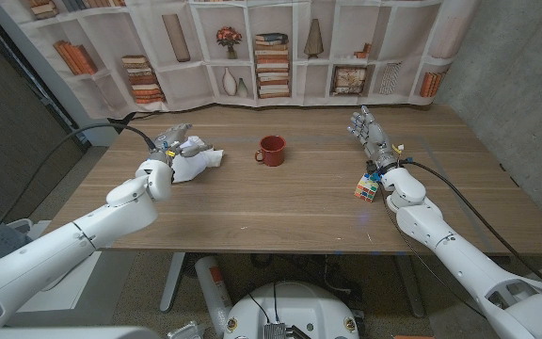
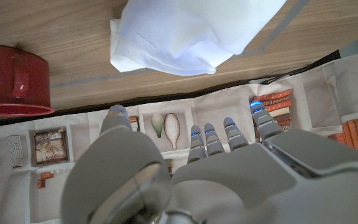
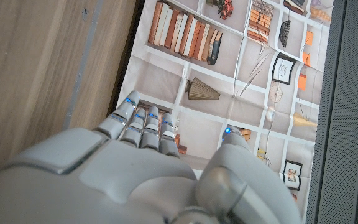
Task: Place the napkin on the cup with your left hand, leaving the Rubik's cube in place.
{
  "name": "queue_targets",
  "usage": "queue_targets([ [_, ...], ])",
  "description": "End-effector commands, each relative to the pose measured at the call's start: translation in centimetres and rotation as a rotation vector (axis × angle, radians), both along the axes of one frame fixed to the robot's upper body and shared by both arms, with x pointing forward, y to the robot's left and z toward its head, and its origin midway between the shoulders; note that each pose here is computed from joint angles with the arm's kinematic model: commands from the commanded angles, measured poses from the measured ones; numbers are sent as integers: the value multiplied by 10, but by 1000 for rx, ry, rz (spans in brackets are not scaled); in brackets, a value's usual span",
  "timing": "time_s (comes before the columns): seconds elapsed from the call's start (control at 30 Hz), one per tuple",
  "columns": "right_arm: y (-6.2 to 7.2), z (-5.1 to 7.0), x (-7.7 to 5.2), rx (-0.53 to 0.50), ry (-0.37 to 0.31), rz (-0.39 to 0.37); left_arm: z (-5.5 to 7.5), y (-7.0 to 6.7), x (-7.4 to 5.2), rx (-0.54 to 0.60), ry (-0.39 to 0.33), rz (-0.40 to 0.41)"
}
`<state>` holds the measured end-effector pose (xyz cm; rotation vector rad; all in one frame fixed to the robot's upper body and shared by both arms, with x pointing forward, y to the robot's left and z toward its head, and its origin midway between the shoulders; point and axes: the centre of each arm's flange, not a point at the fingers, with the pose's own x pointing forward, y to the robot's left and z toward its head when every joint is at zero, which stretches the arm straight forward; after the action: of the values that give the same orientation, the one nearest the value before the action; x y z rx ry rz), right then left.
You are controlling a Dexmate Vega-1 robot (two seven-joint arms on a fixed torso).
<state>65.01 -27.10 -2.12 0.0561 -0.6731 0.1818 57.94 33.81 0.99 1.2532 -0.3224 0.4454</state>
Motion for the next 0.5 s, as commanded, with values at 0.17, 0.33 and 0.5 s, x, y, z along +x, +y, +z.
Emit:
queue_targets([
  [0.17, 0, 2, 0, 1, -1, -3, -6, -2, 10, -22, 40, -17],
  [0.33, -2, 2, 0, 2, 1, -7, -8, -4, 16, -32, 53, -26],
  [0.5, -2, 2, 0, 2, 2, -9, -9, -5, 19, -40, 64, -32],
])
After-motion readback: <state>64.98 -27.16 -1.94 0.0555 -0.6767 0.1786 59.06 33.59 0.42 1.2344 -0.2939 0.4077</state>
